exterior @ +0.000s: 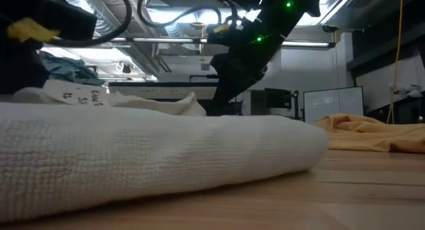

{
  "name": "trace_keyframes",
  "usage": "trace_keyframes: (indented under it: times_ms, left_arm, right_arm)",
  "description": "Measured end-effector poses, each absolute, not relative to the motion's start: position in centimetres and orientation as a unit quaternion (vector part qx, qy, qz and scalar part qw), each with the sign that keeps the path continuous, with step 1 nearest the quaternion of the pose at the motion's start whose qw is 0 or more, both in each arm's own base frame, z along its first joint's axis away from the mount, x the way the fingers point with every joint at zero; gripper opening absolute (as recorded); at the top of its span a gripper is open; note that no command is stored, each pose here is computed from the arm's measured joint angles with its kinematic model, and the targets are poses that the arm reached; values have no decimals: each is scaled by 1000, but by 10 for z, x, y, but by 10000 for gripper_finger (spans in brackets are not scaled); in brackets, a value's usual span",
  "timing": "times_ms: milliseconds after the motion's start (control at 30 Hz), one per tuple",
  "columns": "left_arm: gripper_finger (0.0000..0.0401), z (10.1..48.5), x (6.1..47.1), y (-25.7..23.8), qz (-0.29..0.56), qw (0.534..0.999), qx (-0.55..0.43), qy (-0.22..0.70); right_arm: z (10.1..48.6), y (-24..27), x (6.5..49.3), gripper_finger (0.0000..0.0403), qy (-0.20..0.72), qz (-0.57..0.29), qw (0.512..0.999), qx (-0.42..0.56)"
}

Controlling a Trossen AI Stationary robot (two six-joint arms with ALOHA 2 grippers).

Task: Fold towel
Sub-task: Fold the white patterned towel

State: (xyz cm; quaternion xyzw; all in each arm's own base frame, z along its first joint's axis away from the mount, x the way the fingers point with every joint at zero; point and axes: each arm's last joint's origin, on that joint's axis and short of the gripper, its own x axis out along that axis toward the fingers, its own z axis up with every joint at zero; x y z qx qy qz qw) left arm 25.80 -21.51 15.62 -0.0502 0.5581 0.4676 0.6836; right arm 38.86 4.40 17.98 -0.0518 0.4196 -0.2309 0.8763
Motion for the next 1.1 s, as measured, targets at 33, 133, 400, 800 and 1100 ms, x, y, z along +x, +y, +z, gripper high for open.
trace_keyframes:
  times_ms: [33, 133, 400, 800, 1100]
  left_arm:
    - [4, 156, 258, -215, 477, 682, -57, 551]
    - [2, 159, 255, -214, 513, 686, -83, 508]
    - [5, 176, 248, -234, 444, 748, -137, 475]
    - [2, 181, 270, -281, 206, 847, -191, 451]
    - [1, 178, 263, -259, 317, 802, -201, 465]
  right_arm:
    - [180, 43, 389, 214, 422, -224, 878, -45]
    - [179, 46, 389, 214, 432, -188, 882, -28]
    - [185, 76, 380, 214, 460, -80, 884, -22]
    - [184, 141, 357, 214, 466, -16, 881, -80]
    - [186, 145, 357, 214, 455, -20, 887, -79]
